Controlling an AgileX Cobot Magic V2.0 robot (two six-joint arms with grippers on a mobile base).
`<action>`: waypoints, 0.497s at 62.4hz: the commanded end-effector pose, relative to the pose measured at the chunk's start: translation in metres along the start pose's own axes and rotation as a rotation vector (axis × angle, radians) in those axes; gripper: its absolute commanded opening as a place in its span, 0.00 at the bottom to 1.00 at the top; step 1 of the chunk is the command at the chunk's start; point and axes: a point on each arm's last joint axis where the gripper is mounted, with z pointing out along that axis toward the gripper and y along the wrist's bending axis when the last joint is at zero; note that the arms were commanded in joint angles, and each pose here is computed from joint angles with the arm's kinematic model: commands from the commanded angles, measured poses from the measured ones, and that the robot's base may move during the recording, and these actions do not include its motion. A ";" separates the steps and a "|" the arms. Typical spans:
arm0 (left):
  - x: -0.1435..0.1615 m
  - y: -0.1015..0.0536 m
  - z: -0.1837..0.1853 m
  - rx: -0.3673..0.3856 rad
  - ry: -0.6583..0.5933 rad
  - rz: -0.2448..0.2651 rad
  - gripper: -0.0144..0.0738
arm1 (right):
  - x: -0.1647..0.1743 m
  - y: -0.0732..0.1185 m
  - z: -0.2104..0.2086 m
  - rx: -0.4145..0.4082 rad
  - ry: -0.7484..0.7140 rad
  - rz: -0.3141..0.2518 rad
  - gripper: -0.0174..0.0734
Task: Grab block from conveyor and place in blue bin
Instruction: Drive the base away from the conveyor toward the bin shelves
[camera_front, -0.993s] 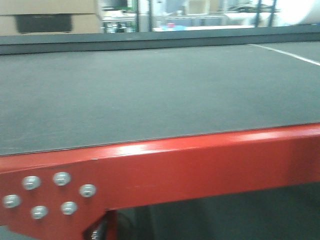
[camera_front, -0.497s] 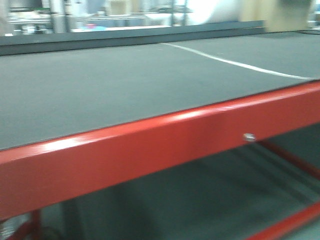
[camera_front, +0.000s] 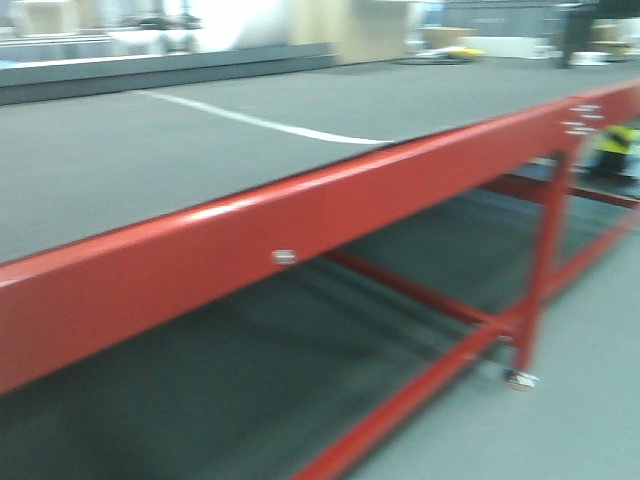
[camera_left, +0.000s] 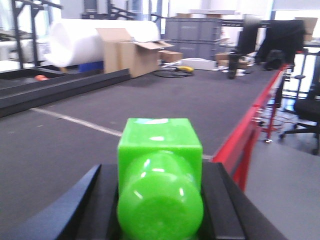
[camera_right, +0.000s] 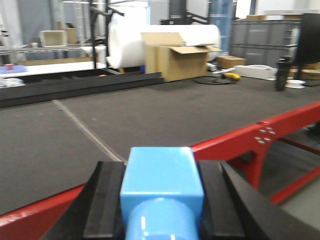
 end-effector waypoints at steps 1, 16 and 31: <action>-0.002 0.000 -0.001 0.005 -0.022 -0.001 0.04 | -0.001 0.000 -0.001 0.000 -0.021 -0.011 0.01; -0.002 0.000 -0.001 0.005 -0.022 -0.001 0.04 | -0.001 0.000 -0.001 0.000 -0.021 -0.011 0.01; -0.002 0.000 -0.001 0.005 -0.022 -0.001 0.04 | -0.001 0.000 -0.001 0.000 -0.021 -0.011 0.01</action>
